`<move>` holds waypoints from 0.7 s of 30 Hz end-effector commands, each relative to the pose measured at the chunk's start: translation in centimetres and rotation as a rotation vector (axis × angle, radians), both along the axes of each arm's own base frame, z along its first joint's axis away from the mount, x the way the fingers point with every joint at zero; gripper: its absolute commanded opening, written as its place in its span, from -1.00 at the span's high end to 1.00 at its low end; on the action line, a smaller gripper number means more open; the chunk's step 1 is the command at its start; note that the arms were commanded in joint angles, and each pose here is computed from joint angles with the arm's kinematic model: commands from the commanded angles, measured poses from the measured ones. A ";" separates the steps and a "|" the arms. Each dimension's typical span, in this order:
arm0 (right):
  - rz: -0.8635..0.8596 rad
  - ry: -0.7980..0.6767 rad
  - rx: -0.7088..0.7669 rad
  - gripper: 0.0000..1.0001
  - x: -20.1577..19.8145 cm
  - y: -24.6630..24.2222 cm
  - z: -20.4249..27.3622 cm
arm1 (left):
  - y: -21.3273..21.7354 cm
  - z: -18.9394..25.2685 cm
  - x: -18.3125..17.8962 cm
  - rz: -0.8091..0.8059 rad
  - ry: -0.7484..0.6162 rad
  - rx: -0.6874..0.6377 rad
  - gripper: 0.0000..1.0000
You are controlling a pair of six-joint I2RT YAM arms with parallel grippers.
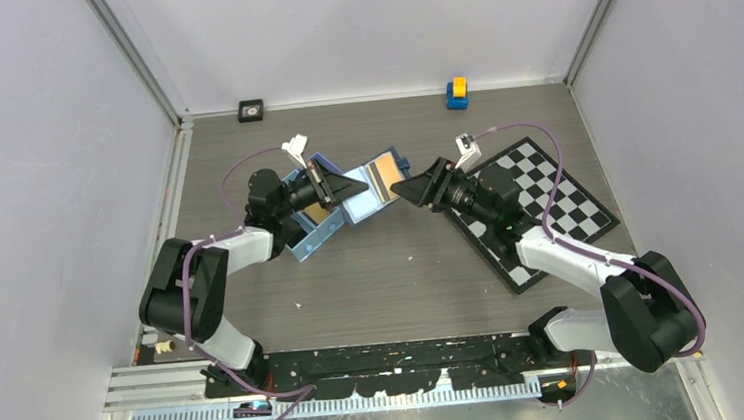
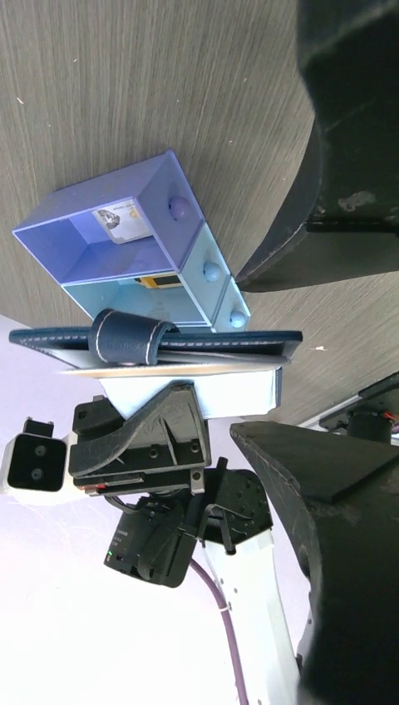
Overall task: Take the credit cards out of the card holder
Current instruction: Remove the credit card from the card holder.
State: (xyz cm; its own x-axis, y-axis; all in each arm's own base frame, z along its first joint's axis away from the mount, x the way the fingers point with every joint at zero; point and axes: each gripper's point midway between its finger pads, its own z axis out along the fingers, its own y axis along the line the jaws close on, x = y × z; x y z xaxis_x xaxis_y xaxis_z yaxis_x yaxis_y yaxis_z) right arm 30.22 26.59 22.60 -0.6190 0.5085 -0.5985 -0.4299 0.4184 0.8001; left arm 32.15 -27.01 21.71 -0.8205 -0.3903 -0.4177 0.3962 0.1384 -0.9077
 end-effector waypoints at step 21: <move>0.108 -0.020 -0.053 0.18 0.7 0.4 3.1 | -0.7 2.4 -1.7 -0.061 -0.146 0.193 1.00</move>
